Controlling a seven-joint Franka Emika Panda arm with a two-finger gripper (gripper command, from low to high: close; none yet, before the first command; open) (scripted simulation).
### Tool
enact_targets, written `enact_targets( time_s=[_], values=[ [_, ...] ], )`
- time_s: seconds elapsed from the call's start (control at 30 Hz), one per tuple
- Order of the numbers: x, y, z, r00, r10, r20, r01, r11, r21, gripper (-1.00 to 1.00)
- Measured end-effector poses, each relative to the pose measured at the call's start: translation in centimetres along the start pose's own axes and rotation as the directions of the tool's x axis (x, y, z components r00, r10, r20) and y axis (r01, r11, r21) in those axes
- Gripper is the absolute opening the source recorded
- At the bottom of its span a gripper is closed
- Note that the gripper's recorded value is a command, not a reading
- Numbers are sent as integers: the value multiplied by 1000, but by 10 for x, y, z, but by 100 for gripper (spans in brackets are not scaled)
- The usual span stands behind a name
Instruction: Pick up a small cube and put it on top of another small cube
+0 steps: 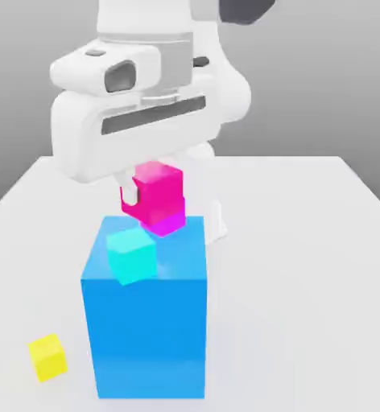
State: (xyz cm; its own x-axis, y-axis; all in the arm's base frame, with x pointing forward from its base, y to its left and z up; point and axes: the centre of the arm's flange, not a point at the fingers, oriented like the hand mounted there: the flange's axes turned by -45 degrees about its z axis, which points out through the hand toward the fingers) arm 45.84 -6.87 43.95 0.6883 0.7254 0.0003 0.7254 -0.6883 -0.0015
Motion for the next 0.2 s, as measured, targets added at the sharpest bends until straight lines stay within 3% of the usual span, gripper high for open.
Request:
enact_targets(
  time_s=[0.07,0.1,0.2],
  values=[
    [-3,1,27,1000,3,-1,-3,1000,2,-100],
    [-4,0,36,1000,4,-1,-4,1000,2,100],
    [-4,0,36,1000,4,-1,-4,1000,2,100]
  ],
)
